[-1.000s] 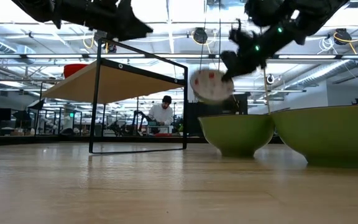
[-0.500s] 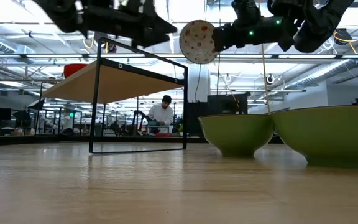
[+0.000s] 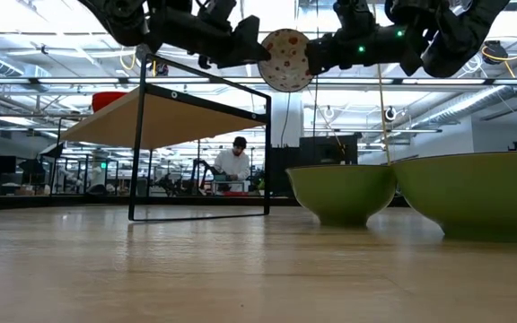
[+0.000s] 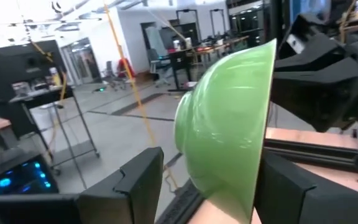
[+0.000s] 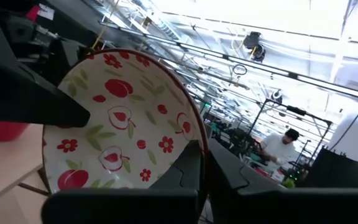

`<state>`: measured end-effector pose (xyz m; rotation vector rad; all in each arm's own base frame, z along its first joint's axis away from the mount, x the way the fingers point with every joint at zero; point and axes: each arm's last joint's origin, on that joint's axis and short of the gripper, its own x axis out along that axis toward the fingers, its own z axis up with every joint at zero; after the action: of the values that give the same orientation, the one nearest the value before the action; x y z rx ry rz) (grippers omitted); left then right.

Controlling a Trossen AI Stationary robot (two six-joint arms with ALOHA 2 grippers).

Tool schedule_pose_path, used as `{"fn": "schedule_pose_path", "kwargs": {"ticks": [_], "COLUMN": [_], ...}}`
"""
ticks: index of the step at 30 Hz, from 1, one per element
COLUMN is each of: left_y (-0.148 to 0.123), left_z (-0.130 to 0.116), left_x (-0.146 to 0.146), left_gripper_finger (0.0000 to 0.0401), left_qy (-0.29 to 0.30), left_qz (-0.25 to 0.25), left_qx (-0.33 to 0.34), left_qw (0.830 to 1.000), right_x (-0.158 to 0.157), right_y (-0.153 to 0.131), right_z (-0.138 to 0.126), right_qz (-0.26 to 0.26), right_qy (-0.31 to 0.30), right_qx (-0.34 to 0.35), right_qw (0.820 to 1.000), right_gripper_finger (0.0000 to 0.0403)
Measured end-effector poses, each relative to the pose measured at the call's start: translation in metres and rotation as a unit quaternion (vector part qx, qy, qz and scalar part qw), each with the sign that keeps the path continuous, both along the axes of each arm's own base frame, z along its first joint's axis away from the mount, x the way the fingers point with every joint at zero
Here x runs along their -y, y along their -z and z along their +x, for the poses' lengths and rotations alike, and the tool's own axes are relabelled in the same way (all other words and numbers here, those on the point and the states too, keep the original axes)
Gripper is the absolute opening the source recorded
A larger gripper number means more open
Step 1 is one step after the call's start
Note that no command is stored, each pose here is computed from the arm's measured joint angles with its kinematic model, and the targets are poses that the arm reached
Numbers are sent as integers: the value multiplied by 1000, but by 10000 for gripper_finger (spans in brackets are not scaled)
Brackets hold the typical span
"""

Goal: Pick & Place Mini bowls
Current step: Put the top white patterned bowl on the shelf

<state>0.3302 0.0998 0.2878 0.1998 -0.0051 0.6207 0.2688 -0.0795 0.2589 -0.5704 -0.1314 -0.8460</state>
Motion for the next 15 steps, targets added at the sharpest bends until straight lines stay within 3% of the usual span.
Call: {"fn": "schedule_pose_path", "kwargs": {"ticks": [5,12,15], "left_y": [1,2,2], "left_z": [-1,-1,-2], "left_x": [-1,-1,-1], "left_gripper_finger": [190,31,22], "left_qy": [-32,-43,-49], "left_qz": [-2,-10,-20], "left_qx": [-6,-5,-1], "left_qw": [999,999,999], "right_x": [0,-1,-3], "right_y": [0,2,3], "right_z": [0,3,4], "right_qz": [0,15,15], "right_qy": [-2,-36,-77], "right_qx": [-2,2,-3], "right_qw": [1000,999,997], "right_gripper_finger": [0,0,4]}}
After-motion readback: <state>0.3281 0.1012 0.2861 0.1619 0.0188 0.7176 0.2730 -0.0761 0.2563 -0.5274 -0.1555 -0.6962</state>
